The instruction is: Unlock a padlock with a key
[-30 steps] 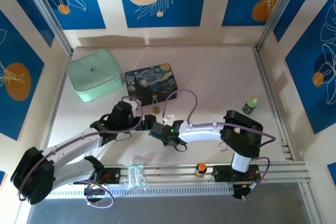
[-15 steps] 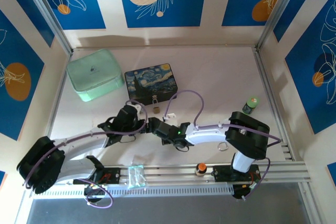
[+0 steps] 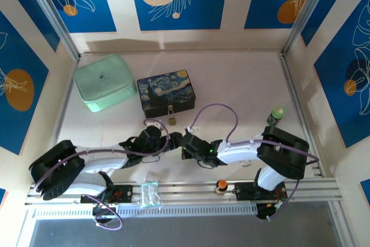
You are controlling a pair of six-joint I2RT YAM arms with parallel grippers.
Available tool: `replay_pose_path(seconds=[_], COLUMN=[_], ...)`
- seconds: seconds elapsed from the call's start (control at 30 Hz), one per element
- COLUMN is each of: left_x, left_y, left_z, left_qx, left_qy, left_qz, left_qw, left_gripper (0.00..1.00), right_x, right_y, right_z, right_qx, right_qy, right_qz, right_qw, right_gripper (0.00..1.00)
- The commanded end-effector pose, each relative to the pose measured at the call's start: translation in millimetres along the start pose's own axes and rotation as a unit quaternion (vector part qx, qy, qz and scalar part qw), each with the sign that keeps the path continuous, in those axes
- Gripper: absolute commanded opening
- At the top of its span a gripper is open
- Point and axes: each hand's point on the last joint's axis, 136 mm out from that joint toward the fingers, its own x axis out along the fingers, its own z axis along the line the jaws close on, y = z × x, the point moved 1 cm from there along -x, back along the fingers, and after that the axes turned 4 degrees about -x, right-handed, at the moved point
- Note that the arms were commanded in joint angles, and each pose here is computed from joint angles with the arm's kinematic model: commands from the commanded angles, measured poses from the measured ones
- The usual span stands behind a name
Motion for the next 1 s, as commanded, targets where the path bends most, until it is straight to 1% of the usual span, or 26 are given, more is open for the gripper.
replay_pose_path(seconds=[0.0, 0.17, 0.23, 0.37, 0.43, 0.5, 0.6, 0.67, 0.7, 0.83, 0.97], left_x=[-3, 2, 3, 5, 5, 3, -5, -11, -14, -22, -26], left_y=[-10, -10, -11, -11, -10, -13, -19, -25, -26, -29, -28], left_z=[-8, 6, 8, 5, 5, 4, 3, -1, -4, -7, -2], left_qx=[-0.014, -0.043, -0.047, -0.049, -0.056, -0.063, -0.043, -0.03, -0.026, -0.017, -0.021], left_qy=[0.001, -0.006, -0.006, 0.001, 0.003, 0.016, -0.001, -0.005, -0.001, 0.001, 0.002], left_qz=[-0.048, -0.062, -0.066, -0.067, -0.067, -0.077, -0.09, -0.098, -0.101, -0.106, -0.106], left_qw=[0.999, 0.997, 0.997, 0.997, 0.996, 0.995, 0.995, 0.995, 0.995, 0.994, 0.994], left_gripper=[0.88, 0.81, 0.75, 0.71, 0.71, 0.67, 0.68, 0.7, 0.71, 0.73, 0.73], right_x=[3, 2, 0, -5, -5, -6, -10, -13, -14, -16, -19], right_y=[36, 33, 32, 30, 30, 34, 41, 45, 48, 50, 39], right_z=[-18, -19, -18, -14, -18, -26, -36, -40, -42, -44, -34], right_qx=[-0.002, -0.005, -0.002, 0.012, 0.032, 0.026, -0.015, -0.033, -0.039, -0.058, -0.066], right_qy=[0.001, 0.0, -0.005, -0.035, -0.045, -0.018, 0.047, 0.073, 0.085, 0.104, 0.087], right_qz=[0.06, 0.057, 0.053, 0.039, 0.043, 0.057, 0.079, 0.1, 0.112, 0.145, 0.15], right_qw=[0.998, 0.998, 0.999, 0.999, 0.998, 0.998, 0.996, 0.992, 0.989, 0.982, 0.983], right_gripper=[0.0, 0.0, 0.0, 0.0, 0.0, 0.0, 0.0, 0.05, 0.09, 0.19, 0.29])
